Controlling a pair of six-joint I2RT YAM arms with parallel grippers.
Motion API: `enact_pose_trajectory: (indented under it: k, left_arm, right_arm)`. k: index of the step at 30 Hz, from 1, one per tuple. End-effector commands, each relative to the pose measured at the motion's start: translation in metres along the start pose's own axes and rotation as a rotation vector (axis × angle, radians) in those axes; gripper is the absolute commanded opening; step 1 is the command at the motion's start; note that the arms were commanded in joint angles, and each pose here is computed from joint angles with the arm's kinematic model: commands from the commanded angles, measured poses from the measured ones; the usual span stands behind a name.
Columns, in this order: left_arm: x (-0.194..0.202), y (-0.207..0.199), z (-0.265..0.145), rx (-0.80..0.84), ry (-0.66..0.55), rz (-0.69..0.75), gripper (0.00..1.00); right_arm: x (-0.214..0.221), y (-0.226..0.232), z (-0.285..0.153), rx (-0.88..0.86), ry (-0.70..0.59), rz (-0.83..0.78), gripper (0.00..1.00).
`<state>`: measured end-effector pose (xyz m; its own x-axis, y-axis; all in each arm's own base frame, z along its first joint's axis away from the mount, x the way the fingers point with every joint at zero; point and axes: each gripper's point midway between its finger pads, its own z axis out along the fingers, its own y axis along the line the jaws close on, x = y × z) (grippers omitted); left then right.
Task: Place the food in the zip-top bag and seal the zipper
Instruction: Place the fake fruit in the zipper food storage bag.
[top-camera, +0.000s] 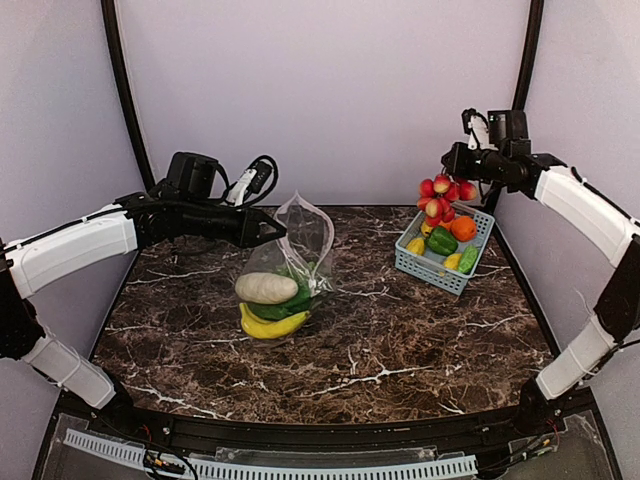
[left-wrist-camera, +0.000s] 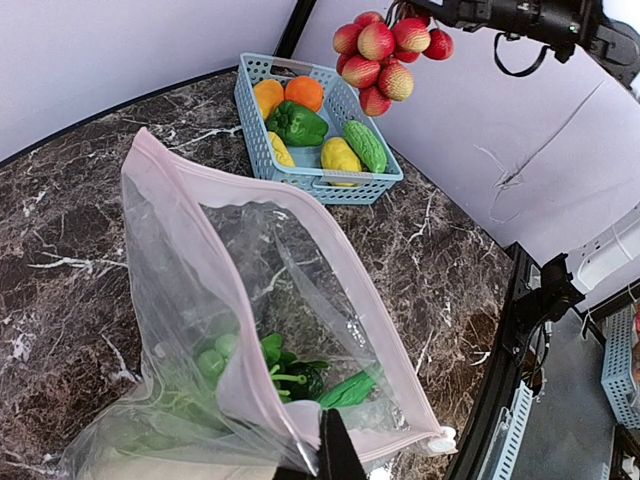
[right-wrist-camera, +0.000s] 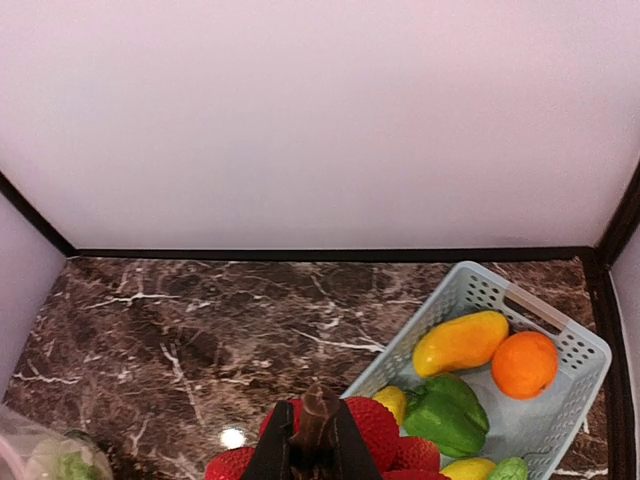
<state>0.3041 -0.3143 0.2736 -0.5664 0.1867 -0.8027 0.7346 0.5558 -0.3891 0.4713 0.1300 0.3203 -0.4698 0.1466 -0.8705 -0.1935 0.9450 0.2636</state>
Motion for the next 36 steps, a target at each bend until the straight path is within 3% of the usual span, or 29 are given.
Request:
enact_pose_trajectory:
  k: [1,10,19,27,36]
  left_arm:
    - [-0.009,-0.009,-0.007,0.035,-0.044,0.013,0.01]
    - [-0.009,-0.013,-0.006,0.062,-0.046,-0.001,0.01]
    - [-0.008,-0.012,-0.005,0.058,-0.038,-0.002,0.01]
    - [-0.009,-0.013,-0.006,0.061,-0.038,-0.001,0.01]
    - [-0.01,-0.014,-0.008,0.058,-0.043,0.006,0.01]
  right_arm:
    - [-0.016,0.067,-0.044,-0.2,-0.071,-0.017,0.0]
    - [0.008,0.195,-0.102,-0.532,-0.095,-0.042,0.0]
    - [0.008,0.281,-0.136,-0.736,-0.18,-0.07,0.0]
    - [0.019,0.32,-0.111,-0.806,-0.183,-0.086,0.0]
    - [0.049,0.326,-0.066,-0.736,-0.201,-0.163,0.0]
